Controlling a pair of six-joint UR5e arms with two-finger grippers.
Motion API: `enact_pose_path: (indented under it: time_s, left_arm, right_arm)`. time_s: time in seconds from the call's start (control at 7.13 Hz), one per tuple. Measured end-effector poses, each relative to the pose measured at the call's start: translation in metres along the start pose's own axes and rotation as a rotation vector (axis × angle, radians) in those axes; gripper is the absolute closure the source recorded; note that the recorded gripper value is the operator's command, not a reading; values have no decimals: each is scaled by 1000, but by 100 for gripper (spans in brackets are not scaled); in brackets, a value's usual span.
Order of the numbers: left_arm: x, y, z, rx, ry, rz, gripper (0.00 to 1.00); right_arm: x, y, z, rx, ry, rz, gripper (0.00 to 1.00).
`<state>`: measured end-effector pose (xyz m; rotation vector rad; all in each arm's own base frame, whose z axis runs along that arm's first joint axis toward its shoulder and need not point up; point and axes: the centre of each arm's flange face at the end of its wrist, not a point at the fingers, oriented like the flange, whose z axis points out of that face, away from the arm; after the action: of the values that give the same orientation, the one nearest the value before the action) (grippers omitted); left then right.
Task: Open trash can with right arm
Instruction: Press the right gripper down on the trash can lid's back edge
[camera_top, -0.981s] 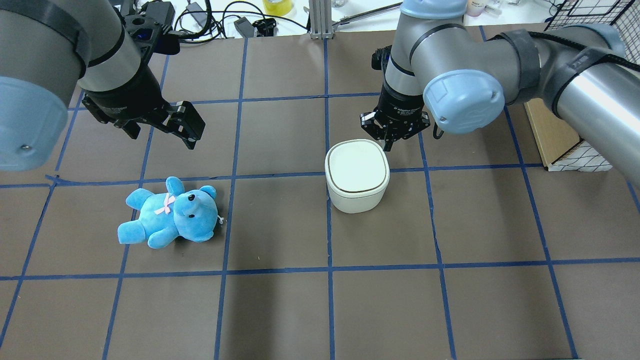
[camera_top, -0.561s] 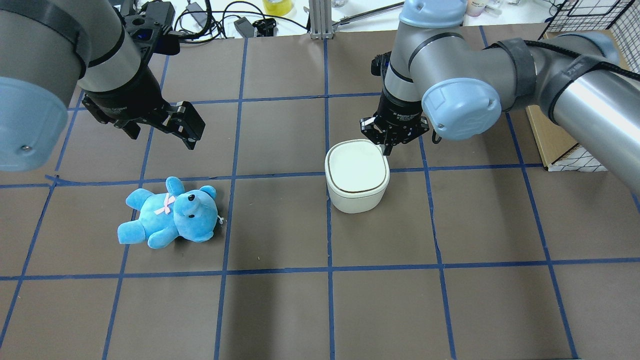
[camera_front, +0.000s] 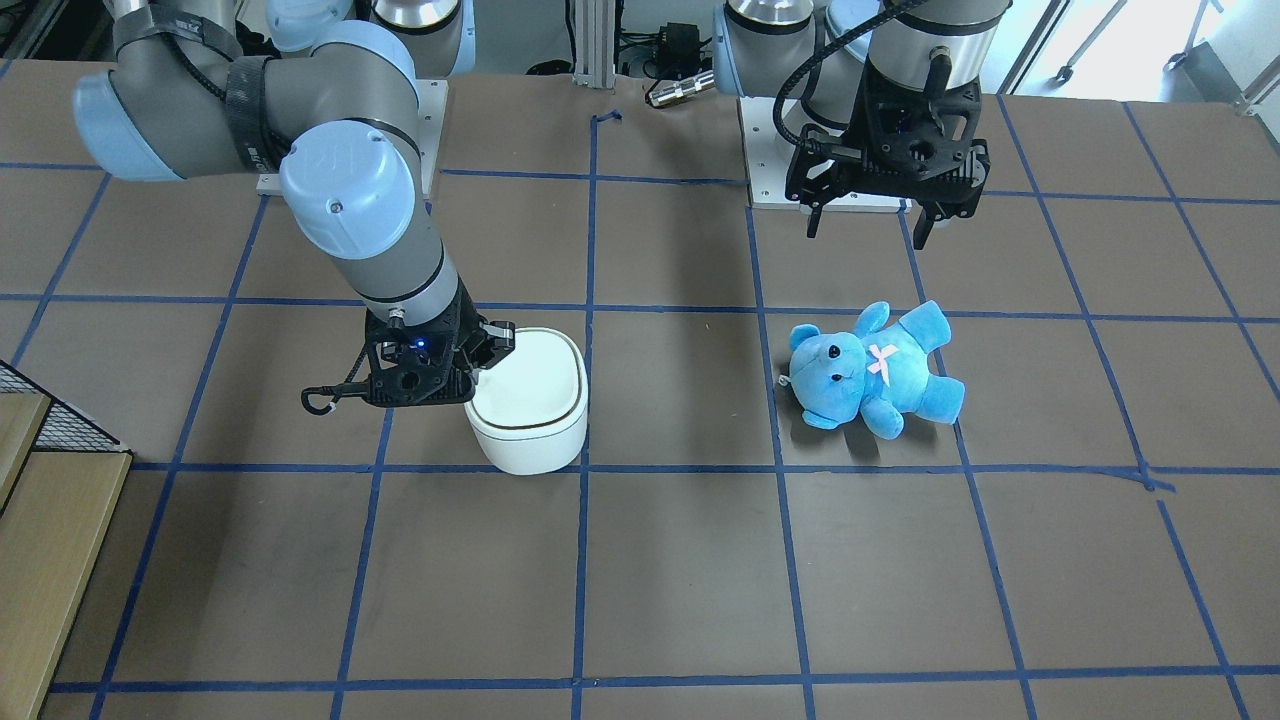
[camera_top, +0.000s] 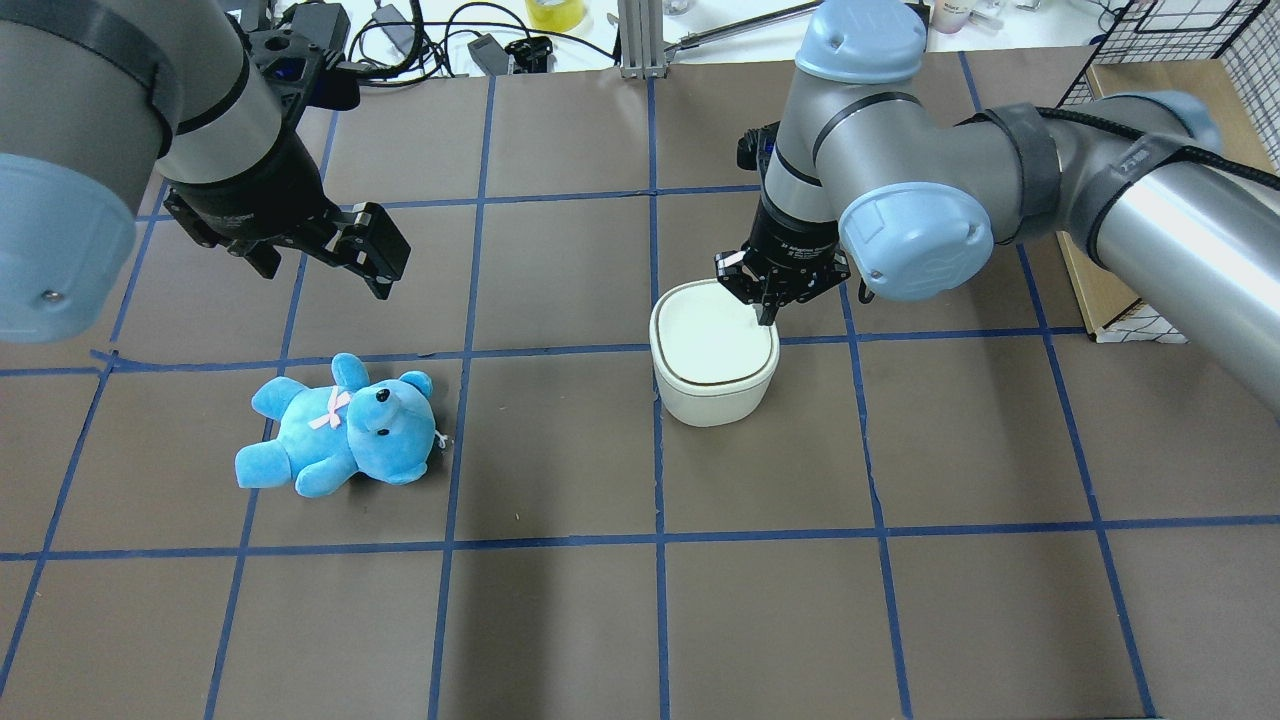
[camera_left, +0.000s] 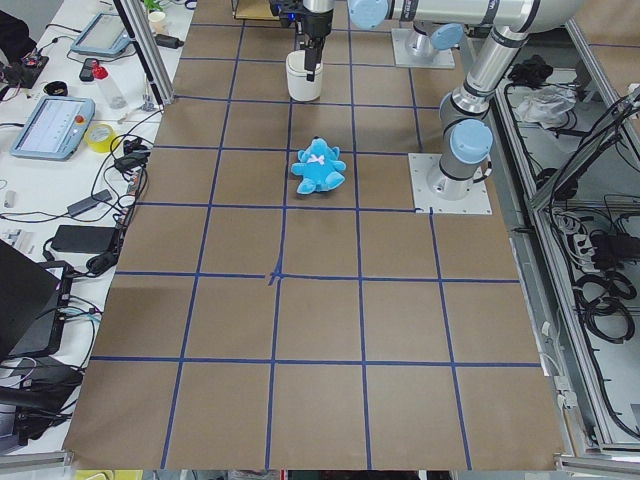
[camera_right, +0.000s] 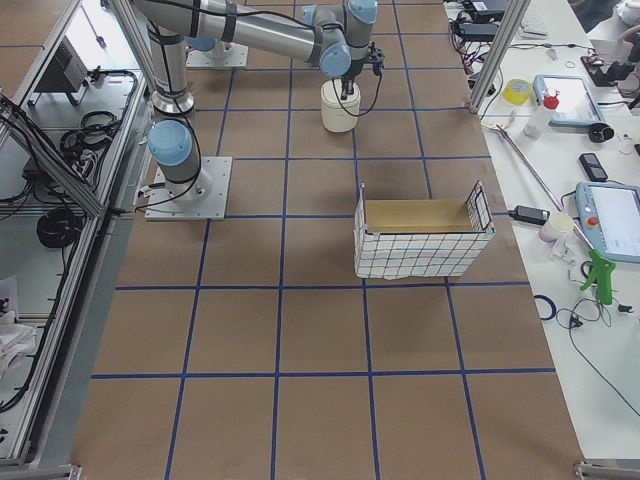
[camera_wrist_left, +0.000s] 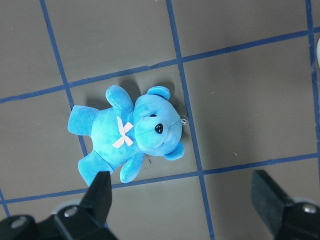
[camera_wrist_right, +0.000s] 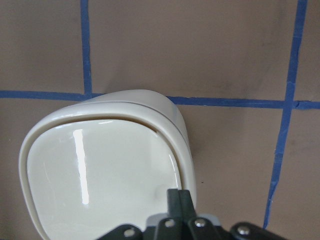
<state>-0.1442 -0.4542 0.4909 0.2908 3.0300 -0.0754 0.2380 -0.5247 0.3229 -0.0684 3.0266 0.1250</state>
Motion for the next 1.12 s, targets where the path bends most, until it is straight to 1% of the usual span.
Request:
enact_pose_path:
  time_s: [0.28, 0.7, 1.12]
  left_arm:
    - [0, 0, 0, 0, 0, 0, 0]
    - [0, 0, 0, 0, 0, 0, 0]
    - [0, 0, 0, 0, 0, 0, 0]
  right_arm:
    - [-2, 0, 1, -1, -21, -2, 100]
    - [0, 3, 9, -15, -17, 3, 100]
    - [0, 4, 11, -19, -20, 9, 100]
